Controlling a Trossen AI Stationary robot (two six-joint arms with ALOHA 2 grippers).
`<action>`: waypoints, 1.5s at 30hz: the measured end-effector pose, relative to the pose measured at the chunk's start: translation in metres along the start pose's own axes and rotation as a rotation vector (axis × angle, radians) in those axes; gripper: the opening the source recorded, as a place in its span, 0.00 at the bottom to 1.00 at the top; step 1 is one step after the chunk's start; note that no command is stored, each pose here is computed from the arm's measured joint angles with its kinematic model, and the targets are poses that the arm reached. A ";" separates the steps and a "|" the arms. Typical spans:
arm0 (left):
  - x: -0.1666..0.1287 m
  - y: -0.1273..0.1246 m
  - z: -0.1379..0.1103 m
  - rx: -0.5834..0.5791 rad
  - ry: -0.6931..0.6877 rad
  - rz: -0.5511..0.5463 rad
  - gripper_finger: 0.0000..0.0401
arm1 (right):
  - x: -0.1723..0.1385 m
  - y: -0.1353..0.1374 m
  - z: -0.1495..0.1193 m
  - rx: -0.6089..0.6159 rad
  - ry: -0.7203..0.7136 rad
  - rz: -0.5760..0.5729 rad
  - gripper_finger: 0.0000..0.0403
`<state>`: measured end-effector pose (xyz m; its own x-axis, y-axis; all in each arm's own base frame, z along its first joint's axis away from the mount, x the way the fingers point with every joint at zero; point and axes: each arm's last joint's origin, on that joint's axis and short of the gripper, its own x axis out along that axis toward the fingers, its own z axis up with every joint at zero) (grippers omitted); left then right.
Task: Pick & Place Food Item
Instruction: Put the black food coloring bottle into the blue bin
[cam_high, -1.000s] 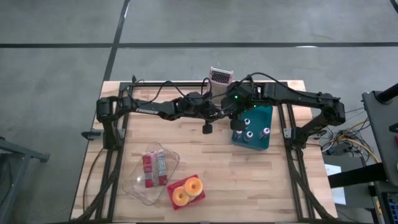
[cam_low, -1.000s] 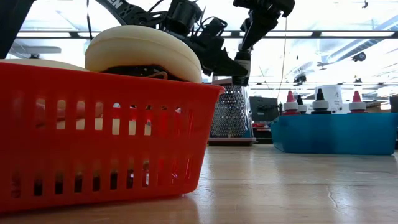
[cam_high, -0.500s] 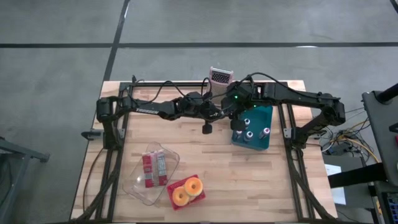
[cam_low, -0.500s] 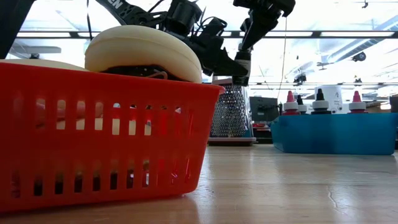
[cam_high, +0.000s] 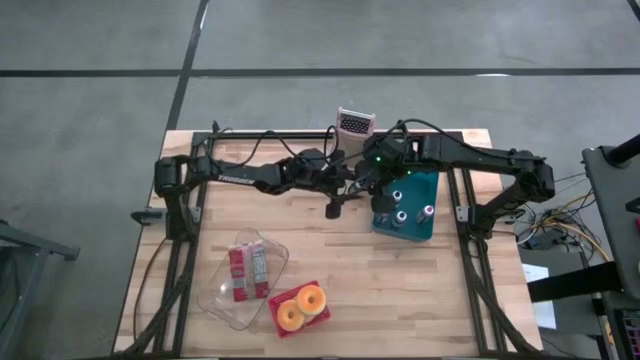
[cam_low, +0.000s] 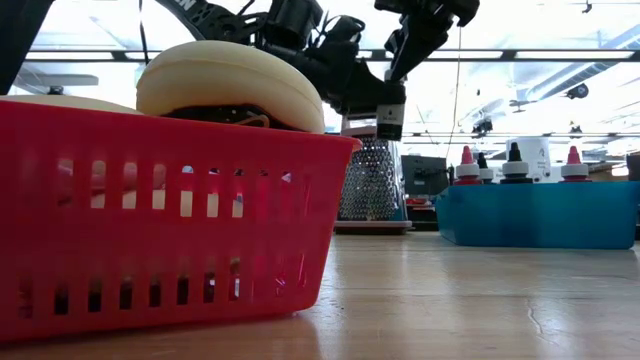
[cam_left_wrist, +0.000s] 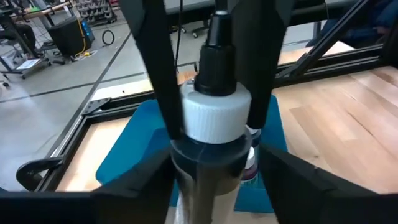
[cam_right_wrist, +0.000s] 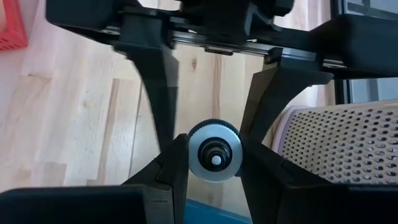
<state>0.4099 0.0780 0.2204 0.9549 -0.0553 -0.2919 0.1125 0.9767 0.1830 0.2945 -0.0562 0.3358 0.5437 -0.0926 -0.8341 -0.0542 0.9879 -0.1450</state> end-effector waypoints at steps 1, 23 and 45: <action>0.000 -0.001 0.000 -0.005 0.000 -0.002 0.57 | 0.000 0.000 0.000 0.000 -0.001 -0.001 0.26; -0.015 0.000 -0.007 0.029 0.181 -0.036 0.65 | 0.001 0.000 -0.005 0.017 0.049 -0.012 0.26; -0.051 -0.013 -0.020 0.005 0.132 -0.012 0.65 | -0.012 -0.025 -0.030 0.141 0.142 -0.117 0.26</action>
<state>0.3541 0.0724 0.2142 0.9090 -0.0391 -0.4149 0.1255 0.9750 0.1832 0.2645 -0.0839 0.3340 0.4156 -0.2139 -0.8841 0.1252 0.9762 -0.1773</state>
